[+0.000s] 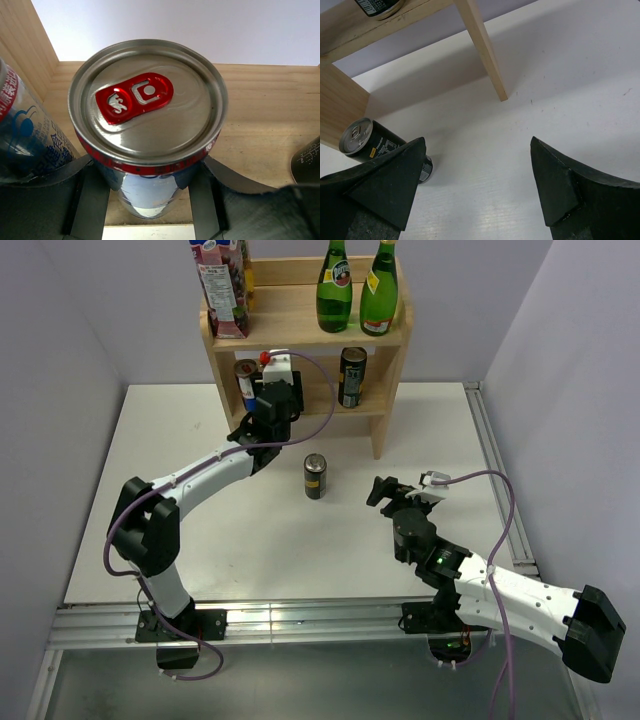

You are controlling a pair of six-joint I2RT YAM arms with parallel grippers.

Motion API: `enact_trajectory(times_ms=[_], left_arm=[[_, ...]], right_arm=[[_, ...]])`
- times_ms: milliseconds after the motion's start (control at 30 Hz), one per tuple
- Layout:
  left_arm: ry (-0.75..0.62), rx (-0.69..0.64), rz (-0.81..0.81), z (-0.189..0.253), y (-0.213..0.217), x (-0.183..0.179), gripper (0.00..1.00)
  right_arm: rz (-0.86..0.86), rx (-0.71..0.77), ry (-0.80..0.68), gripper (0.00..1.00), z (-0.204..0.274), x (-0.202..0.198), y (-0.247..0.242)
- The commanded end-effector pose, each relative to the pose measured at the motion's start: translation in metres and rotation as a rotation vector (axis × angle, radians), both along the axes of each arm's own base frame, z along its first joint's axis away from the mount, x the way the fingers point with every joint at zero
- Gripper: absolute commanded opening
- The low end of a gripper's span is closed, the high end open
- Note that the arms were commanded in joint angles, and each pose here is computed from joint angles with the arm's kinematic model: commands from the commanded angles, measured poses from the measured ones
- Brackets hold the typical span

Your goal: Place and organize the beverage onto the shelf

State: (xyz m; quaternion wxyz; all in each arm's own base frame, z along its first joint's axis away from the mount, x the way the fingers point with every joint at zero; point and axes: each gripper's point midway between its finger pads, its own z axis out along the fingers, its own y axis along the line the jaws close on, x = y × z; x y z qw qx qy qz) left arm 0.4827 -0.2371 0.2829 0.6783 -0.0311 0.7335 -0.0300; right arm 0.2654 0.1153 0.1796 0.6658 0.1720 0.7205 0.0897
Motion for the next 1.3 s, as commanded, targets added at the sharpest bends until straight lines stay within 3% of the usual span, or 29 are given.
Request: enact_trajectory(times_ms=[0, 67, 200, 300, 400, 433, 1267], left_arm=[[-0.114, -0.091, 0.012, 0.048, 0.003, 0.005, 0.1], [-0.112, -0.092, 0.011, 0.046, 0.003, 0.005, 0.17], [-0.111, -0.097, 0.001, 0.045, 0.002, 0.005, 0.57], [-0.108, -0.097, 0.002, 0.043, 0.002, 0.004, 0.72], [-0.104, -0.097, 0.0, 0.041, 0.002, 0.005, 0.79], [-0.103, -0.098, -0.001, 0.04, 0.001, 0.004, 0.88], [-0.063, -0.096, -0.018, 0.023, -0.006, -0.012, 0.87]], right_arm=[[-0.027, 0.033, -0.025, 0.91, 0.006, 0.002, -0.003], [-0.03, 0.032, -0.024, 0.92, 0.006, 0.002, -0.004], [-0.029, 0.035, -0.024, 0.91, 0.005, 0.002, -0.004], [-0.029, 0.034, -0.023, 0.92, 0.005, 0.002, -0.004], [-0.032, 0.033, -0.024, 0.92, 0.005, 0.002, -0.004], [-0.032, 0.036, -0.026, 0.91, 0.006, 0.001, -0.005], [-0.029, 0.046, -0.028, 0.91, 0.006, 0.001, -0.004]])
